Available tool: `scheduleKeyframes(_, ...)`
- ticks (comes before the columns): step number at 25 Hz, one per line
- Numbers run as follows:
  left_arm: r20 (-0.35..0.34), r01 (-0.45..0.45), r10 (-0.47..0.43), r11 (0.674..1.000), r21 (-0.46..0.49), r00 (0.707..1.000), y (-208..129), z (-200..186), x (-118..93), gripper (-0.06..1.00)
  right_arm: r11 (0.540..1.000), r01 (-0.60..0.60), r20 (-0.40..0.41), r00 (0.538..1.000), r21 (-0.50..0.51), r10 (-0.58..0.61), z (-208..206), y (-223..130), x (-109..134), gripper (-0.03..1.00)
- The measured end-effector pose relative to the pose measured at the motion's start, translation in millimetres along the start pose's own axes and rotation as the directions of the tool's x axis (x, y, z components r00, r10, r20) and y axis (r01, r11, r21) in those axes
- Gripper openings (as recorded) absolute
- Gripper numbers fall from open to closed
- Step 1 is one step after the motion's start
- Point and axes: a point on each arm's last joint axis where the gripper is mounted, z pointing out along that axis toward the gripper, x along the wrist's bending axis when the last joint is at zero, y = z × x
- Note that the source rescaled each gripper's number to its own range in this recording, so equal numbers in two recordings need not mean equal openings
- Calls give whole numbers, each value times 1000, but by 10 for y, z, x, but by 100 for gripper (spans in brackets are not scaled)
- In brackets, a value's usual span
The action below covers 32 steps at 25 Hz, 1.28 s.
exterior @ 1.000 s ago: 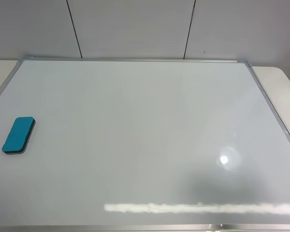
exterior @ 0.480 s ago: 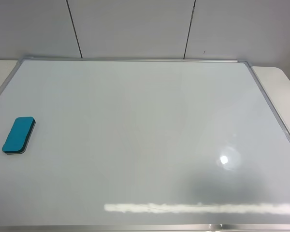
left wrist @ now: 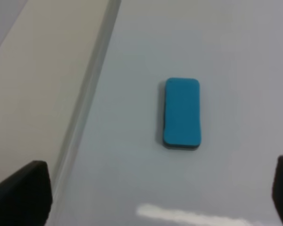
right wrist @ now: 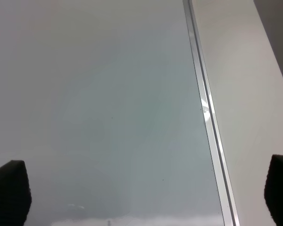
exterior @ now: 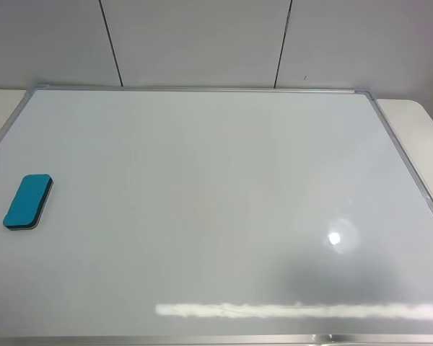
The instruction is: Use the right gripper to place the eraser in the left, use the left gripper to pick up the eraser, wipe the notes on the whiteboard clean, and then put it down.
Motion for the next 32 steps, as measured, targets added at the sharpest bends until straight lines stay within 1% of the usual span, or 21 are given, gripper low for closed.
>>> scheduleKeyframes(3,1,0,0,1000,0,1000,0,0,0,88,1000,0,0,1000,0,0,0,0,0,100)
scheduleKeyframes(7,-16,7,-7,1000,-1,1000,0,-2,-1,88,1000,0,0,1000,0,0,0,0,0,100)
scheduleKeyframes(32,-16,7,-7,1000,-5,1000,1,2,-1,88,1000,0,0,1000,0,0,0,0,0,100)
